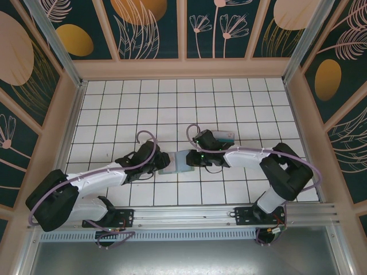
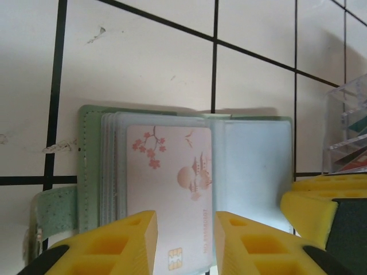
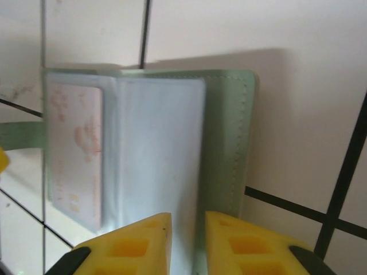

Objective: Take the credit cards out of the card holder

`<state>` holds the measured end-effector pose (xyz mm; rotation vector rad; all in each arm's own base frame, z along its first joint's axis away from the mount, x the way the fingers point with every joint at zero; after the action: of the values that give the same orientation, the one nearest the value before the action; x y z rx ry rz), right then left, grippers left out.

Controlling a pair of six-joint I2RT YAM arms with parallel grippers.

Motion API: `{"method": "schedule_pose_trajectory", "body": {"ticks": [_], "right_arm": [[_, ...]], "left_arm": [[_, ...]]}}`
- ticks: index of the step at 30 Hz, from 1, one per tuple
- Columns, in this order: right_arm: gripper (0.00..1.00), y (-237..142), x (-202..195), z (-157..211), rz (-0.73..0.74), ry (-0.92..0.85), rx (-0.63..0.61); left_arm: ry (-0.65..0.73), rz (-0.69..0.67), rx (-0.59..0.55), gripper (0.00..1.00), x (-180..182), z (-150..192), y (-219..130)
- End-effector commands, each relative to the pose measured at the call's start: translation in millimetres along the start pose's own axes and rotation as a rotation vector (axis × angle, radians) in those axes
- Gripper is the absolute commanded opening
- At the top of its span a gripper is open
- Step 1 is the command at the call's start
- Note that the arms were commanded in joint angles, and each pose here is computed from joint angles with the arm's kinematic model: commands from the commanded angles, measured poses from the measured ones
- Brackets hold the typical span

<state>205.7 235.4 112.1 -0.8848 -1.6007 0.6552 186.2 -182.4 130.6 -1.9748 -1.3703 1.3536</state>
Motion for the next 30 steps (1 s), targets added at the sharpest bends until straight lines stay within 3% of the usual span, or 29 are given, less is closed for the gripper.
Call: {"method": "schedule_pose_trajectory", "body": {"ticks": [1, 15, 22, 30], "right_arm": [[0.19, 5.1, 2.8, 0.5, 0.056, -0.019, 0.003], [0.15, 12.9, -2.4, 4.5, 0.085, 0.000, 0.023], [0.15, 13.9, -1.2, 4.9, 0.079, -0.002, 0.026], [0.15, 15.2, -0.9, 5.8, 0.072, 0.000, 0.032]], "left_arm": [[-0.008, -0.008, 0.010, 0.34, 0.4, -0.6, 4.9], [0.001, -0.055, 0.057, 0.34, 4.2, 4.0, 17.0], [0.007, -0.025, 0.091, 0.35, 1.2, 6.0, 24.3], [0.028, 0.078, 0.115, 0.44, -10.7, 3.9, 28.8]]}}
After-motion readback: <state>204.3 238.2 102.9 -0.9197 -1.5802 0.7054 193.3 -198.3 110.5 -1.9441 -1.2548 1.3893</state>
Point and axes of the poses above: each hand's point on the last joint's axis, 136 mm out from that joint toward the fingers, its own y axis out along the fingers, its own x axis along the line the jaws close on, z = x × y, the point moved 10 cm from there along -y, back along the fingers, and after that the axes turned 8 degrees about y, right-handed, at the moved point
